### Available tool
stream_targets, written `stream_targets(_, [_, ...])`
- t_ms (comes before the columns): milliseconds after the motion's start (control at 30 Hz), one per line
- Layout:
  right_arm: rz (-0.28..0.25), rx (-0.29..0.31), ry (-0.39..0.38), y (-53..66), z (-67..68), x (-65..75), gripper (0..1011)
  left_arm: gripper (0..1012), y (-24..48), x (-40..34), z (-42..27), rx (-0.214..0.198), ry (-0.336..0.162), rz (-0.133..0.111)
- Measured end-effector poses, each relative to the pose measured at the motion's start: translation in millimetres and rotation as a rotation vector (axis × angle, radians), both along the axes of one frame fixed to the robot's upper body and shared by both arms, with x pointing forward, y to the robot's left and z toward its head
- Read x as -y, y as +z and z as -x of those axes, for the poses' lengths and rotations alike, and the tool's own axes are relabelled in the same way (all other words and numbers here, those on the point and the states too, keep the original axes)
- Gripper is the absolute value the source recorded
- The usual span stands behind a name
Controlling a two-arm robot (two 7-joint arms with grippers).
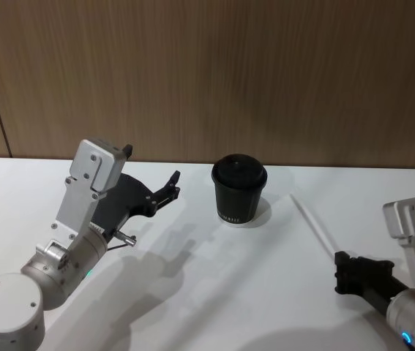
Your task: Pick up the straw with one hand, pass it to the other hand, and insert it into the cup.
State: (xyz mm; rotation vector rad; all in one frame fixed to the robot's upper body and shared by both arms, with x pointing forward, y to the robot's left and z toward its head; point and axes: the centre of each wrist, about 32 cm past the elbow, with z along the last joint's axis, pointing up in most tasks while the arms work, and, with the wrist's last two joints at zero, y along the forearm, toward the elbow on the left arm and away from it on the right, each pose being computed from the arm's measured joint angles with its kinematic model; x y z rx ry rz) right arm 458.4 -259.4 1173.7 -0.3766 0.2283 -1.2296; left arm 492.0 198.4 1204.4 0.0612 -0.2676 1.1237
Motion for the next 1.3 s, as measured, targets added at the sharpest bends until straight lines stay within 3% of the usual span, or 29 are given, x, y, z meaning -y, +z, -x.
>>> stream_targets(333, [0.029,0.104,0.012,1.9,0.4,18.7,0,1003,0.0,0.0,0.0,0.0,0.0,0.0])
stream_targets(600, [0.086,0.218,0.075,11.7,-0.2,40.2,0,1003,0.0,0.0,0.0,0.0,0.0,0.0])
stream_targets(933, [0.145,0.355,0.212,31.6,-3.1,66.0,0,1003,0.0,0.0,0.0,0.0,0.0,0.0])
stream_targets(1300, [0.163,0.473,0.369,51.8,-7.6,84.6,0,1003,0.0,0.0,0.0,0.0,0.0,0.0])
